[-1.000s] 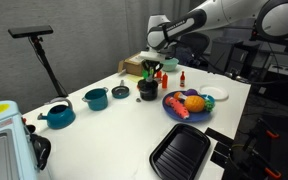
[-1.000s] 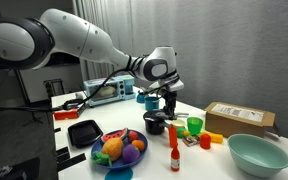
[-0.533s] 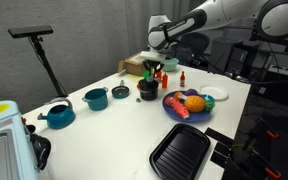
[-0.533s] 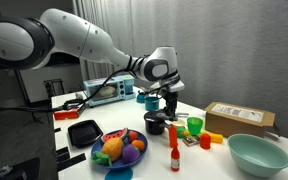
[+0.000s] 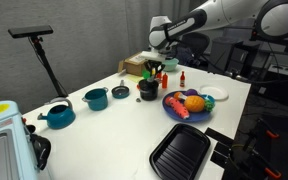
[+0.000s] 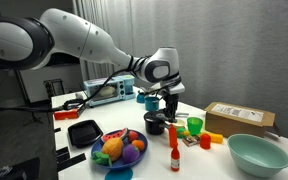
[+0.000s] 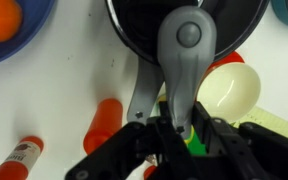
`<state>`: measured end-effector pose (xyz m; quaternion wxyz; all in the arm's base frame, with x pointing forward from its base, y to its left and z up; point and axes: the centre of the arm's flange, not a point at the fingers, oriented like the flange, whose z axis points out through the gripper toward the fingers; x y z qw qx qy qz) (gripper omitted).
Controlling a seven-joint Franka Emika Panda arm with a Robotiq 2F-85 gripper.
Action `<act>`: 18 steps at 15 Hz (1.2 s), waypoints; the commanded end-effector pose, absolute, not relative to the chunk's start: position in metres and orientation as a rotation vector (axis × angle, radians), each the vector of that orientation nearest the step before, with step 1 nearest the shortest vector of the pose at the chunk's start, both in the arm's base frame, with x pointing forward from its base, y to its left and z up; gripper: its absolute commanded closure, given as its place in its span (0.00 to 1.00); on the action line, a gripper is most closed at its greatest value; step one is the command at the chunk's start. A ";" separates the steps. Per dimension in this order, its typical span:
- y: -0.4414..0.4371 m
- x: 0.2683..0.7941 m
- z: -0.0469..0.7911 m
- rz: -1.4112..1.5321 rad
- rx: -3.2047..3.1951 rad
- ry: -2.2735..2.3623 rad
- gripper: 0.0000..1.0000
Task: Put the black lid on the black pot
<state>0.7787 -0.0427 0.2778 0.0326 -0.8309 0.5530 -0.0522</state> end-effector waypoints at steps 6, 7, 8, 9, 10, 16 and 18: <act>-0.052 0.777 0.302 -0.177 -2.502 1.760 0.03; -0.051 0.779 0.311 -0.193 -2.510 1.742 0.00; -0.047 0.780 0.323 -0.211 -2.527 1.718 0.00; -0.043 0.782 0.335 -0.218 -2.552 1.686 0.00; -0.036 0.783 0.347 -0.193 -2.595 1.627 0.00; 0.024 0.768 0.415 -0.074 -2.847 1.218 0.00; 0.044 0.760 0.436 -0.090 -2.933 1.075 0.00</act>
